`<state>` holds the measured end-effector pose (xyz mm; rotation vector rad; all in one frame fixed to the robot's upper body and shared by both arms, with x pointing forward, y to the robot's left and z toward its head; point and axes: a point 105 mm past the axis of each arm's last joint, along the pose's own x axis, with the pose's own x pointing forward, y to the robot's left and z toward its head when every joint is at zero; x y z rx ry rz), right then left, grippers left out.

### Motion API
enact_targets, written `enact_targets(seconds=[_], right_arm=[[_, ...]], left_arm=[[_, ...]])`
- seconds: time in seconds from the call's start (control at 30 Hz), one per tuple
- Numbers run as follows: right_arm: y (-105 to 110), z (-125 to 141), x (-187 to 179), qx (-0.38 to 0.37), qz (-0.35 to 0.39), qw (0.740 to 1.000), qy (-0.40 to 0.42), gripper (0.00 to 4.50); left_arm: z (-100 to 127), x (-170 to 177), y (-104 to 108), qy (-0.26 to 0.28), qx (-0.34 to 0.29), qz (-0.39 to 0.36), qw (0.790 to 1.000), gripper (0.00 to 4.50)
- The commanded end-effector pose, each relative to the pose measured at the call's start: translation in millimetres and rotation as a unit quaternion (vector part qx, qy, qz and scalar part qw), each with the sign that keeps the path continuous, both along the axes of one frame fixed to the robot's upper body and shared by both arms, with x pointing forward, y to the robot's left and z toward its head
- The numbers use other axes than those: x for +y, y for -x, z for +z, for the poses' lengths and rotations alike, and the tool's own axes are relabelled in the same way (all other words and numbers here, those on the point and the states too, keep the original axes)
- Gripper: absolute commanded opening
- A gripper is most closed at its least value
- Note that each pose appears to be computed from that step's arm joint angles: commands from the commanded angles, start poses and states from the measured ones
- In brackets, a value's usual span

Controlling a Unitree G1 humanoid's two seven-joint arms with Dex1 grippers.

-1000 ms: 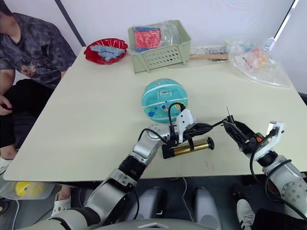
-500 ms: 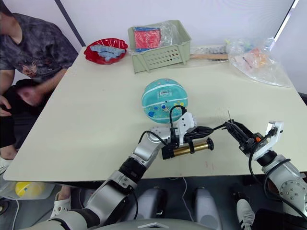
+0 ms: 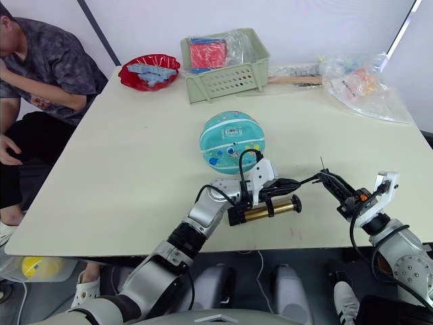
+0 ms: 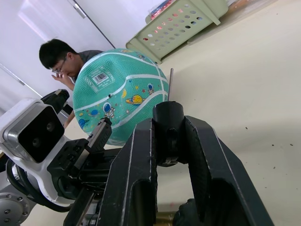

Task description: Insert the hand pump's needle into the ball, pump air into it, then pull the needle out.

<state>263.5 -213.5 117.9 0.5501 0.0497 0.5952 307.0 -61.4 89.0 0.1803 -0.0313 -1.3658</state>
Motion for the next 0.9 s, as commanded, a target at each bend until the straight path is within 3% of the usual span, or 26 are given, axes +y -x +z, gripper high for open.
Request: enact_targets(seconds=[0.03,0.17,0.27,0.33,0.63,0.77,0.9], right_arm=[[0,12,8,-0.028,0.014,0.999,0.02,0.37],[-1,22,11,-0.053,0.017,0.998,0.036,0.37],[-2,28,10,-0.08,0.018,0.995,0.063,0.37],[-2,31,11,-0.099,0.022,0.992,0.08,0.37],[12,35,28,-0.188,0.112,0.952,0.216,0.37],[15,38,33,-0.232,0.135,0.929,0.256,0.37],[19,37,34,-0.259,0.154,0.911,0.283,0.37]], left_arm=[[20,-1,1,0.038,-0.026,-0.004,0.999,0.78],[28,6,2,0.051,-0.033,-0.011,0.998,2.32],[33,13,7,0.05,-0.048,-0.031,0.997,3.81],[39,20,10,0.054,-0.055,-0.043,0.996,4.43],[63,61,18,0.058,-0.083,-0.04,0.994,4.43],[76,90,17,0.057,-0.095,-0.003,0.994,4.43],[91,127,-2,0.056,-0.099,0.087,0.99,4.43]])
